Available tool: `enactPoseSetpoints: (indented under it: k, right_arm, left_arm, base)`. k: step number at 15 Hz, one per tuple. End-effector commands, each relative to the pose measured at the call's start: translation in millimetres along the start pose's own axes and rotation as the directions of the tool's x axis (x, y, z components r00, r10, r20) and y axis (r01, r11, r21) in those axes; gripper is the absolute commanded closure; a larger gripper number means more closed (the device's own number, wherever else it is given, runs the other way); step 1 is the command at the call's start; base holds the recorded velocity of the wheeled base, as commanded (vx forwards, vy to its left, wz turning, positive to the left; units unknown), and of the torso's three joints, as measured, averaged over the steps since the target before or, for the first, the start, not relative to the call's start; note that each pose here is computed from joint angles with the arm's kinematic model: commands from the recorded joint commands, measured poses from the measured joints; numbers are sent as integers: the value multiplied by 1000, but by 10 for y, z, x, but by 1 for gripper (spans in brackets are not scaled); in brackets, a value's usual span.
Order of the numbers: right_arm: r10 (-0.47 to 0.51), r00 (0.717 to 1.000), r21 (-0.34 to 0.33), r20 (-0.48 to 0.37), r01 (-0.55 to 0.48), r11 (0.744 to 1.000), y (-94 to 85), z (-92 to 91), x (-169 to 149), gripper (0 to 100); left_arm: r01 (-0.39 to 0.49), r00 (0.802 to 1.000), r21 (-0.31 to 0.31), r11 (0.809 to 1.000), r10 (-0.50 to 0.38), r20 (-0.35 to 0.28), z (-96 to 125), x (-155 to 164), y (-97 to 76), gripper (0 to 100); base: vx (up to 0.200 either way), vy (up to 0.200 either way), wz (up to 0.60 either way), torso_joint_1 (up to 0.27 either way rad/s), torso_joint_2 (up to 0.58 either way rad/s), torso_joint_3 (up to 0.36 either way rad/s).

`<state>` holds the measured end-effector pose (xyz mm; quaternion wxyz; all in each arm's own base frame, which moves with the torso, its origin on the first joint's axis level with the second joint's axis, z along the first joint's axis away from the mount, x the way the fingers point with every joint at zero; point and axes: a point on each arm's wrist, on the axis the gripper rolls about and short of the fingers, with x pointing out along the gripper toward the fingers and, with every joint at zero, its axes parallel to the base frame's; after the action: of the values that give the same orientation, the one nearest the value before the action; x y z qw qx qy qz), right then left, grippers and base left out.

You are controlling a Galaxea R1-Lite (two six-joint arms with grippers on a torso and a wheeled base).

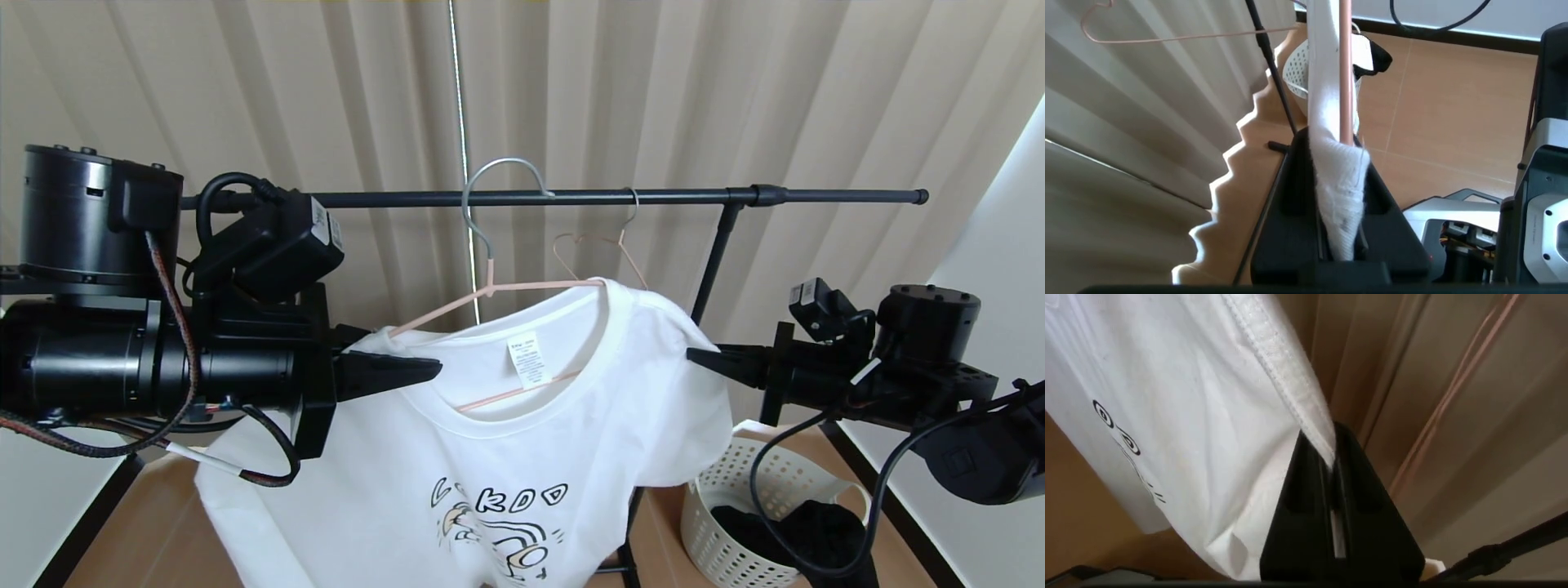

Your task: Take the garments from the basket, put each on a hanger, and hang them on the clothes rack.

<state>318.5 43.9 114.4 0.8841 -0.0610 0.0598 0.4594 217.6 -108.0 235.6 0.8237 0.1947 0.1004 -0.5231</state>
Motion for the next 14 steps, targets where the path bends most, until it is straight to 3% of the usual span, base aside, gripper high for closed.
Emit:
enactPoseSetpoints:
  k: [1, 8, 14]
  right_arm:
    - [-36, 999, 11, 17, 36, 999, -97, 49, -78, 100]
    - [-126, 991, 73, 43, 123, 990, -373, 104, -267, 100]
    - [-124, 992, 74, 40, 120, 990, -371, 90, -259, 100]
  left_arm:
    - [-1, 1000, -1, 1000, 1, -1, -12, -16, -16, 100]
    - [-42, 999, -22, 999, 41, -10, -74, -138, -2, 100]
    - [-60, 998, -44, 997, 60, -22, -124, -171, 27, 100]
  base:
    - [0, 0, 0, 0, 0, 0]
    - [0, 0, 0, 0, 0, 0]
    - [0, 0, 0, 0, 0, 0]
